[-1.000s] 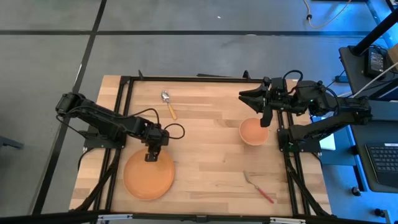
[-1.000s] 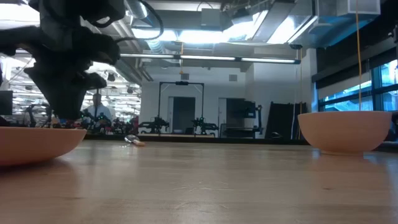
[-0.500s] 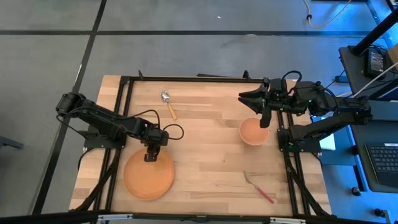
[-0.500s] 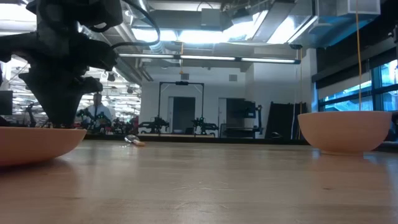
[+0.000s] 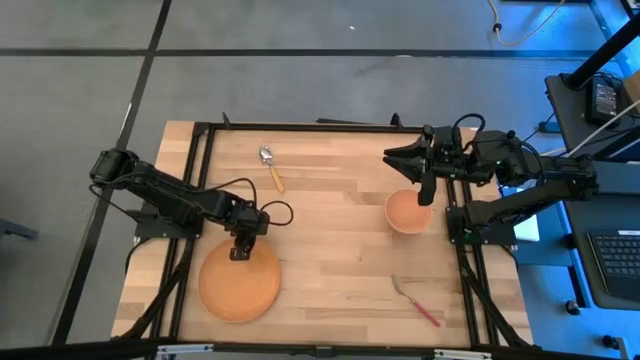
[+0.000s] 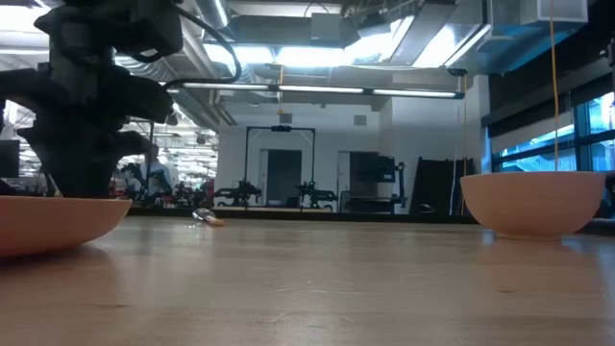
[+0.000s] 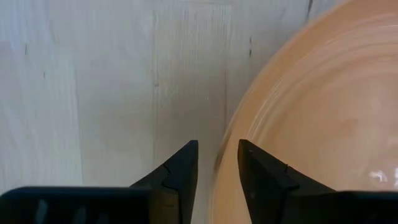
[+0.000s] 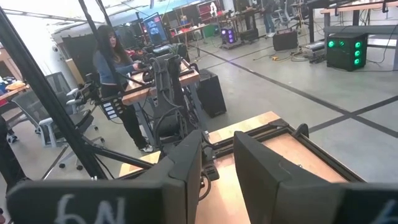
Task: Set table place
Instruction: Move the orange plate to the center of the table
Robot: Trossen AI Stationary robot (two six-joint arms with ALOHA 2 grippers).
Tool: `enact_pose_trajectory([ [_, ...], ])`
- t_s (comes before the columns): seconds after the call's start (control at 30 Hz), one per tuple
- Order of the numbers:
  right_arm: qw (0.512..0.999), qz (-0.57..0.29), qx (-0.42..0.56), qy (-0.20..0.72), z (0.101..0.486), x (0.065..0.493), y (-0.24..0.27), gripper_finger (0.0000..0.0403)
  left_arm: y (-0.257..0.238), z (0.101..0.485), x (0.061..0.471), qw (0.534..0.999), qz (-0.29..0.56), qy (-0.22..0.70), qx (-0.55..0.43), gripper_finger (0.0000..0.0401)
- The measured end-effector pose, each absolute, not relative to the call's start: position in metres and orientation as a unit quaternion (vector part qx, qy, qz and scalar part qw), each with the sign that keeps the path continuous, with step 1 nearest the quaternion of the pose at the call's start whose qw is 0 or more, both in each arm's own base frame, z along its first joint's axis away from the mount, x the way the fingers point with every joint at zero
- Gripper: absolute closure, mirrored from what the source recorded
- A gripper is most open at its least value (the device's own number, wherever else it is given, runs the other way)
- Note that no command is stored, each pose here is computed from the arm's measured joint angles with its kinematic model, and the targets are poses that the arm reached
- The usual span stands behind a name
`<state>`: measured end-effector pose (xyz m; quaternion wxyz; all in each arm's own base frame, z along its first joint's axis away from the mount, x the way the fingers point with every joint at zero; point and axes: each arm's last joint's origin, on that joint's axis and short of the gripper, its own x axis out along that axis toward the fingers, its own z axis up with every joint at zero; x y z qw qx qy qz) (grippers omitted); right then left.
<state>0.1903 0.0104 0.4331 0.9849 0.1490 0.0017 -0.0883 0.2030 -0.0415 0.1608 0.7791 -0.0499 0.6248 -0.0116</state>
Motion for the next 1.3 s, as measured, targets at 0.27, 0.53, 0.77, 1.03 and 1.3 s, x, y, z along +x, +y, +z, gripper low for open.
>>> enact_pose_trajectory([
  [0.27,0.985,-0.089,0.149,0.002,0.433,0.190,0.010,0.0306,-0.041,0.161,0.203,0.779,-0.012,0.625,-0.049,0.0317],
  [0.53,0.985,-0.089,0.149,0.002,0.433,0.190,0.010,0.0306,-0.041,0.154,0.200,0.779,-0.014,0.624,-0.053,0.0324],
  [0.77,0.985,-0.089,0.149,0.002,0.433,0.190,0.010,0.0306,-0.041,0.145,0.195,0.773,-0.005,0.630,-0.078,0.0324],
  [1.03,0.985,-0.089,0.149,0.002,0.433,0.190,0.010,0.0306,-0.042,0.151,0.201,0.785,-0.013,0.614,-0.081,0.0384],
  [1.3,0.985,-0.089,0.149,0.002,0.433,0.190,0.010,0.0306,-0.044,0.166,0.212,0.799,-0.016,0.594,-0.089,0.0397],
])
